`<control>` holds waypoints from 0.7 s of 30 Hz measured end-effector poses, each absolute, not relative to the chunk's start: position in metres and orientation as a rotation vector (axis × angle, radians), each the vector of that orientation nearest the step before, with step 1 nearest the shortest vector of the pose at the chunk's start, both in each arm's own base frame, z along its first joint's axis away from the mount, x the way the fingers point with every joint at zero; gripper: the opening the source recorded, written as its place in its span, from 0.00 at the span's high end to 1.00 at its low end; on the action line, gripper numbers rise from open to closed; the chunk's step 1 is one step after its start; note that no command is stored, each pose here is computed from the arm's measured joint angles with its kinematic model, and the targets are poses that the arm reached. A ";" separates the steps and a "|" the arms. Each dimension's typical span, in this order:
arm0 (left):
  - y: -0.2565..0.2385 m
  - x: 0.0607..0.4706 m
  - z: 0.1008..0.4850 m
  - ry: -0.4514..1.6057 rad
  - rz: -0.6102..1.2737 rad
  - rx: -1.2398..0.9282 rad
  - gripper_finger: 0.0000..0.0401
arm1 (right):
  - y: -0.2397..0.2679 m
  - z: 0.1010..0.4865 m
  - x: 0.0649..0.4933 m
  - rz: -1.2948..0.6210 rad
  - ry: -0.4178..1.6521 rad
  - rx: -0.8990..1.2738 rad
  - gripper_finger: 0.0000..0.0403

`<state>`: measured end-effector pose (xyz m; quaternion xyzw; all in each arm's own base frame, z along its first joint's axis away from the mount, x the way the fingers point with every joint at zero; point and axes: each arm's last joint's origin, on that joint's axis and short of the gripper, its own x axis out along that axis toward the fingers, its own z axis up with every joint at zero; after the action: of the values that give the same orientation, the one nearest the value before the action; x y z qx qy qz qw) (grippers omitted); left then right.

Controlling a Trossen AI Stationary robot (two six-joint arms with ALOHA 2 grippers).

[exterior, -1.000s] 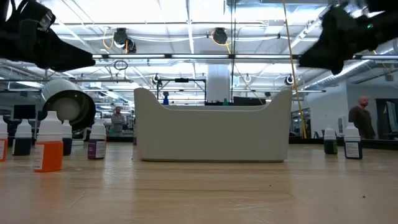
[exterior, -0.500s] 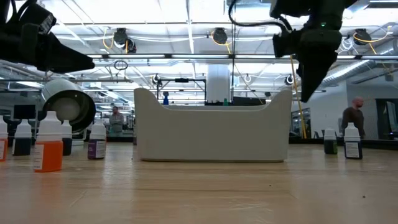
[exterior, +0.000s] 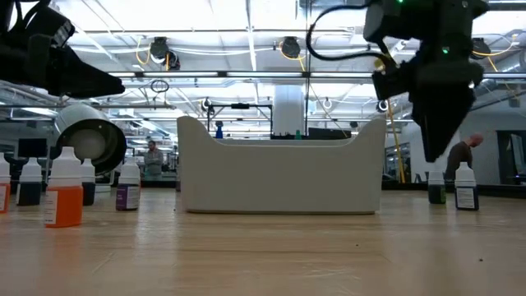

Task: Pick & Place food coloring
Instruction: Put the black food coloring bottle into the bin

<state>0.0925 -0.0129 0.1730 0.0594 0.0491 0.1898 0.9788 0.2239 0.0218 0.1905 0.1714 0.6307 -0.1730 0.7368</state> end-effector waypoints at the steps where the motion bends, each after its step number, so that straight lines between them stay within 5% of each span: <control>1: -0.013 0.092 0.173 0.099 0.382 0.121 0.32 | 0.022 0.187 0.222 -0.386 1.387 0.380 0.37; 21: -0.013 0.092 0.173 0.100 0.381 0.124 0.32 | 0.019 0.160 0.215 -0.403 1.351 0.413 0.37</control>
<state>0.0925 -0.0129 0.1730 0.0614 0.0494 0.1893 0.9787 0.2148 0.0193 0.1604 0.1885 0.6165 -0.1838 0.7420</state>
